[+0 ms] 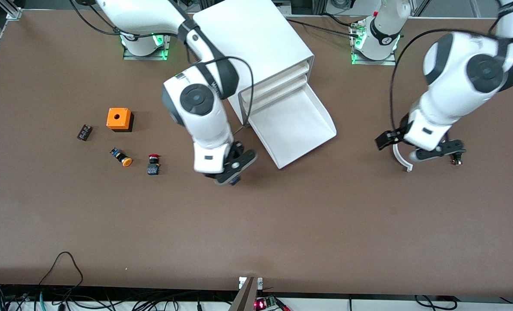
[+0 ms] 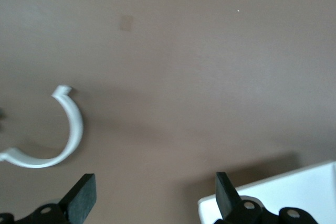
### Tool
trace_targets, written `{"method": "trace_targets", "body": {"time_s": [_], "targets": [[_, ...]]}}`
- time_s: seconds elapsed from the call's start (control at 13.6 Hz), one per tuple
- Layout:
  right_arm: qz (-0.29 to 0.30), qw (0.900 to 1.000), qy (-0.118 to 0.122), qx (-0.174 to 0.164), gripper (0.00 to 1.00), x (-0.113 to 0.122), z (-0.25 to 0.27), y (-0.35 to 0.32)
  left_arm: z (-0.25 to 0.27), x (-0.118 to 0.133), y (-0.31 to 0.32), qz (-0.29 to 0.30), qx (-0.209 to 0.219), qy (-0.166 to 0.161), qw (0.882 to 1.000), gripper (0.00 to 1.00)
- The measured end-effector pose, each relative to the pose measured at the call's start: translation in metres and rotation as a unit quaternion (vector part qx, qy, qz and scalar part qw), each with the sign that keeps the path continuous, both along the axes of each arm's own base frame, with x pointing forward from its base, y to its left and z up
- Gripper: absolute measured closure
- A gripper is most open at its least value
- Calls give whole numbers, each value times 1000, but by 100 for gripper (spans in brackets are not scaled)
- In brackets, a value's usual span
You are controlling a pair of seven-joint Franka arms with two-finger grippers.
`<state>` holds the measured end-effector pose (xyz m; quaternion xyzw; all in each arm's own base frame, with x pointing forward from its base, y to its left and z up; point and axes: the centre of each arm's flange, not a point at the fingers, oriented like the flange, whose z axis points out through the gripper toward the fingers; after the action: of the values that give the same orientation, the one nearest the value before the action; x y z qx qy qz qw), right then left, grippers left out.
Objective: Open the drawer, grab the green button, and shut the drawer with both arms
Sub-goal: 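Close the drawer with the left gripper while the right gripper carries the button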
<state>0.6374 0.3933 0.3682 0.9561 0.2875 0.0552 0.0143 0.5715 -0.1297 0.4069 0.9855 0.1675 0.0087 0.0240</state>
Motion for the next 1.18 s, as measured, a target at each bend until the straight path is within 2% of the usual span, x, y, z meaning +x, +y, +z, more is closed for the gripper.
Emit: {"method": "trace_targets", "body": {"time_s": [0.15, 0.29, 0.44, 0.66, 1.18], "targets": [[-100, 994, 29, -17, 59, 8, -32, -42, -39, -8, -19, 32, -8, -4, 999, 0], [-186, 981, 51, -31, 59, 3, -62, -60, -71, -12, -35, 64, -14, 6, 998, 0], [-241, 967, 65, -43, 59, -8, -83, -65, -101, -11, -50, 97, -23, 12, 995, 0], [-266, 961, 68, -46, 59, -21, -116, -77, -146, -16, -73, 126, -30, 29, 991, 0], [-274, 961, 45, -20, 59, -46, -174, -110, -190, -35, -102, 116, -23, 55, 991, 0]]}}
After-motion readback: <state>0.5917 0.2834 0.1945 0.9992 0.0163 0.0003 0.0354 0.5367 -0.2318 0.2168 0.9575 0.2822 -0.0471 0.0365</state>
